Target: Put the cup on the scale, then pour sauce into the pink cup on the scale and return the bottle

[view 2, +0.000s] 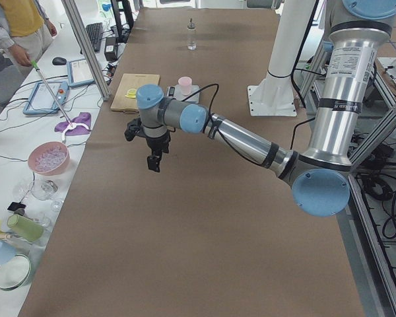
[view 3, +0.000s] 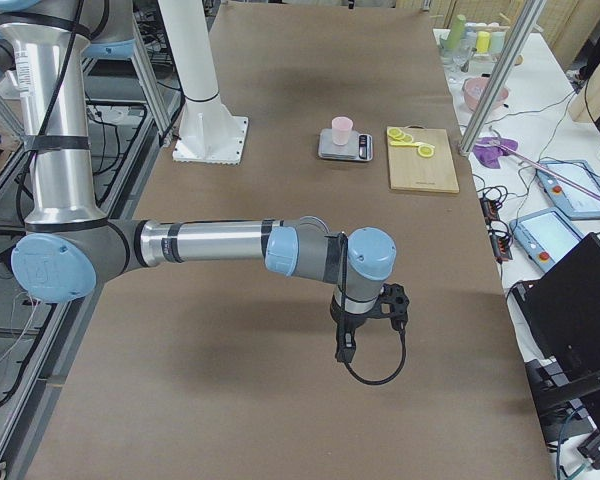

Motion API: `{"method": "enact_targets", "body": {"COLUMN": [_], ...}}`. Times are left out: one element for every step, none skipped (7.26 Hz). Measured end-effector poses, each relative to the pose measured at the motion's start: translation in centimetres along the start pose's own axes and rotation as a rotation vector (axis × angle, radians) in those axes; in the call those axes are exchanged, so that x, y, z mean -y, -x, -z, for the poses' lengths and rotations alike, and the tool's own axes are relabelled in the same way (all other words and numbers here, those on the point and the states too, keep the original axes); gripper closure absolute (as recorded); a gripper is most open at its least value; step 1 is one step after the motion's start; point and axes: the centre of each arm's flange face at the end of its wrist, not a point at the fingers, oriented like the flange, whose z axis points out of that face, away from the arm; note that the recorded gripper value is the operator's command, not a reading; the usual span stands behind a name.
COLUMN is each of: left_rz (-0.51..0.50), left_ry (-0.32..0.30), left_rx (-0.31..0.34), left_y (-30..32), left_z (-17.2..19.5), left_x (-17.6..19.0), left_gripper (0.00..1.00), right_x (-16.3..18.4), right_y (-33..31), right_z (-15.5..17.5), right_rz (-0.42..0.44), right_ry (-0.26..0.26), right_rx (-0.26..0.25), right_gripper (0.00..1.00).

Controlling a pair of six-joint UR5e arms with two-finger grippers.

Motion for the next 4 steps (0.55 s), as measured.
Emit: {"method": "enact_targets", "body": {"left_rz": [0.003,0.034,0.083,0.128], "left_ry": [0.021,0.026,0.026,0.034], "left_rx": [0.002,-0.012,-0.046,-0.081], "left_y": [4.1,7.6,10.2,11.7], "left_z": [-0.8,-0.9,-1.1,-2.0], "left_x": [-1.3,-3.5,-6.1,-8.7], "left_gripper": [0.02,0.02,0.02,0.02], "right_x": [-0.6,-1.1,-1.9,-3.1], "right_y": [-0.3,-0.4,-0.1,0.5], "right_z": [-0.3,-0.1,0.5,1.4], "right_rz": [-0.005,-0.003,0.004,0.01], "right_ry": [0.003,-0.002,-0.016,-0.033], "right_rx": [0.004,0.003,0.001,0.002], "right_gripper": [0.0,0.0,0.0,0.0]}}
